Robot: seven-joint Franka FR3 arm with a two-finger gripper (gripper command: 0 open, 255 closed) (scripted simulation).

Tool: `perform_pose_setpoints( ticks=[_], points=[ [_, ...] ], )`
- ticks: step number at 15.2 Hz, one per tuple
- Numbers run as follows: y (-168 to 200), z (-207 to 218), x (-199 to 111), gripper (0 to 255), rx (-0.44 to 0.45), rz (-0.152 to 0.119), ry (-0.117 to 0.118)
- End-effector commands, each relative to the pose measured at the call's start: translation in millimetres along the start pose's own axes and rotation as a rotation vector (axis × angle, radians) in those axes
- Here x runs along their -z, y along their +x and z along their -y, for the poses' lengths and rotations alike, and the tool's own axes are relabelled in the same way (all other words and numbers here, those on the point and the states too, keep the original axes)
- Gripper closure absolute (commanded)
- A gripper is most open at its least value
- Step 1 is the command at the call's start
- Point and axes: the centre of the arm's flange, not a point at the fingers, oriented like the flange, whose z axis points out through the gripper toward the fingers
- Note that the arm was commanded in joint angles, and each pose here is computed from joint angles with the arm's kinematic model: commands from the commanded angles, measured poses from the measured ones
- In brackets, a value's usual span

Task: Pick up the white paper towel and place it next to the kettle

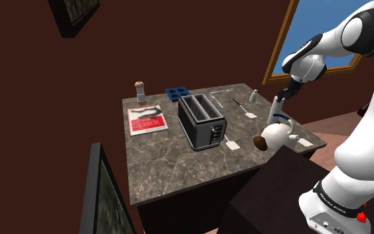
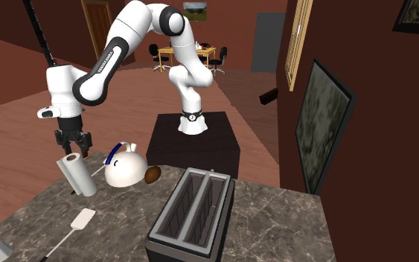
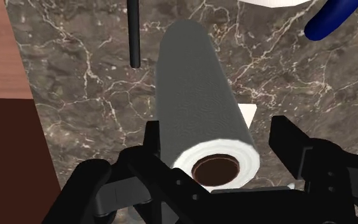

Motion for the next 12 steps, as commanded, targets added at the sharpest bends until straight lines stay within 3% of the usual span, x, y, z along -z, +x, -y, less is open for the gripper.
perform_pose_setpoints(
  ticks=[1,5,9,12],
  points=[
    [0.0,0.0,0.0,0,0.0,0.0,0.0],
    [0.0,0.0,0.0,0,0.0,0.0,0.0],
    [0.0,0.0,50.0,0,0.0,0.0,0.0],
    [0.0,0.0,50.0,0,0.0,0.0,0.0]
  ],
)
